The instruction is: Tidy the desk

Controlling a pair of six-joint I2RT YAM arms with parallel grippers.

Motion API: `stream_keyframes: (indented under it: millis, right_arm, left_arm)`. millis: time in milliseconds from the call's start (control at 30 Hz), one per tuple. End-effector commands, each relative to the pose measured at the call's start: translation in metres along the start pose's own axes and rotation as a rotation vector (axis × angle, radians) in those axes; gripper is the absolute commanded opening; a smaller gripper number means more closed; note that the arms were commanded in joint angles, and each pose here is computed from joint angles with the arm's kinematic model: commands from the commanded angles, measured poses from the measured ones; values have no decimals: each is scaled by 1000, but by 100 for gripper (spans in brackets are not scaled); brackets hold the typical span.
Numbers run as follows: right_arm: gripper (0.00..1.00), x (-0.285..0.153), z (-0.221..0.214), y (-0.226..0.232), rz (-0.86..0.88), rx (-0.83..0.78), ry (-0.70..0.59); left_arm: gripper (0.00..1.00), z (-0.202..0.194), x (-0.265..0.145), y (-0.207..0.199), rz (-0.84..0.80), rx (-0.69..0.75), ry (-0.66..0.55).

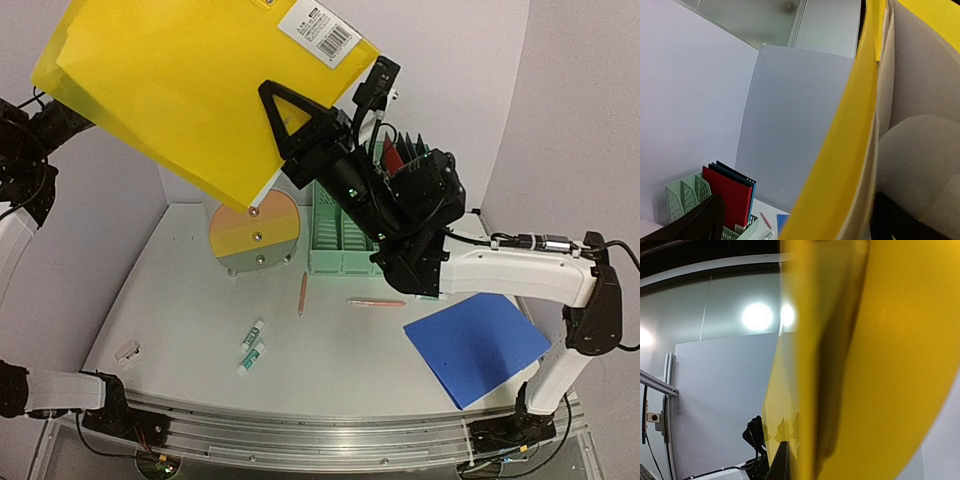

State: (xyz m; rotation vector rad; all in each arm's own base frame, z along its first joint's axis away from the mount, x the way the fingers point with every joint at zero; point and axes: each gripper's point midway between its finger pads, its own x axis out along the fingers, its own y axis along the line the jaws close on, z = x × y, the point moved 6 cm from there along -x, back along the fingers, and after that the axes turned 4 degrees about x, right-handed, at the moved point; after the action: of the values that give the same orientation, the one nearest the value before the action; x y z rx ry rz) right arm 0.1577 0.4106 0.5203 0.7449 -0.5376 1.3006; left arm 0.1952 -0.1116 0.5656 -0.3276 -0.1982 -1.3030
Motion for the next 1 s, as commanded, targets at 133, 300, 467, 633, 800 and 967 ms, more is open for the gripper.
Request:
stream_keyframes:
  millis: [133,300,467,633,800,967]
  right_arm:
    - [0,10,62,1,26,50,-244]
    - [0,5,99,-9,-14,-14,-314]
    - [0,4,106,-5,0,-23,-321]
    - [0,6,102,-5,18,-6,-310]
    - [0,8,88,-9,28,29,-280]
    - [0,13,70,-17,32,83,-259]
  left_arm:
    - [97,-3,-3,-33,-138,95,21]
    - [94,-13,-5,-27,-151,109,20]
    - [95,-14,-3,-27,-175,140,25]
    - [99,-10,-1,-21,-157,133,9]
    - [100,-5,5,-2,-103,70,-24]
    - [100,4,14,-8,-141,103,-53]
